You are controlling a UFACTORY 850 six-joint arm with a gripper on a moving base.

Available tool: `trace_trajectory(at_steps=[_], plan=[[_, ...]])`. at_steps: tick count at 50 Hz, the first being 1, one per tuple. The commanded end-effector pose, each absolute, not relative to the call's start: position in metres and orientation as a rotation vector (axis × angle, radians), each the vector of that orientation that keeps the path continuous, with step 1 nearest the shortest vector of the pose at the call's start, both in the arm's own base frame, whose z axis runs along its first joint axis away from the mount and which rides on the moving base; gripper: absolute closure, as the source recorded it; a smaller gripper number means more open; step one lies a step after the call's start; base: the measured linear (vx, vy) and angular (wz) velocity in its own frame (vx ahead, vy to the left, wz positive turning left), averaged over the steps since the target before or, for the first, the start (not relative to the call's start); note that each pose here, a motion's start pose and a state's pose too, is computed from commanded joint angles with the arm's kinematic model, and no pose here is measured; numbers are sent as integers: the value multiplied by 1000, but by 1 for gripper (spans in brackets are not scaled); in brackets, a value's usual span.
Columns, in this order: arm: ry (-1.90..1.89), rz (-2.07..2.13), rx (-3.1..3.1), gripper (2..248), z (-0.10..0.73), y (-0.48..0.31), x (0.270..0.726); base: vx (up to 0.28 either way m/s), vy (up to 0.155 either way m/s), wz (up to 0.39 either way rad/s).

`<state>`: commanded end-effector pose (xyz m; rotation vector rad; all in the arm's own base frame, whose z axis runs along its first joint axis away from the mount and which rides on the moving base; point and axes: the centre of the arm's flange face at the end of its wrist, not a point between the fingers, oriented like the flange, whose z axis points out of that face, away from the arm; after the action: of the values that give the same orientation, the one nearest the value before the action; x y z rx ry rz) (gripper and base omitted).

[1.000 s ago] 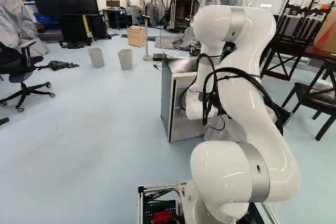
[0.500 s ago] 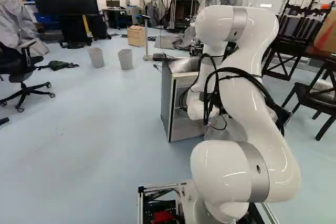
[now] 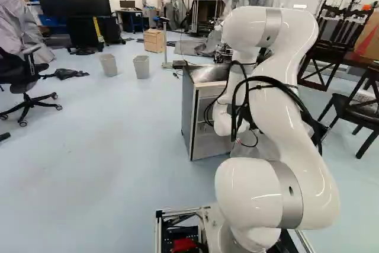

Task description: Grab a drink from the fridge

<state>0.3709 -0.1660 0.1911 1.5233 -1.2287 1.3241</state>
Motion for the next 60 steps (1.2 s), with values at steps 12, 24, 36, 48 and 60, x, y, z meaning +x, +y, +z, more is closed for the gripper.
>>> trace_trajectory(at_steps=[12,24,36,48,60], plan=[[-1238,1311,1511,3,191,-172,367,0,0,0],[-1240,1305,1509,3,192,-173,364,0,0,0],[-1241,1303,1521,3,191,-173,364,0,0,0],[-1258,1299,1547,3,193,-172,364,0,0,0],[-1281,1312,1561,3,205,-171,364,0,0,0]])
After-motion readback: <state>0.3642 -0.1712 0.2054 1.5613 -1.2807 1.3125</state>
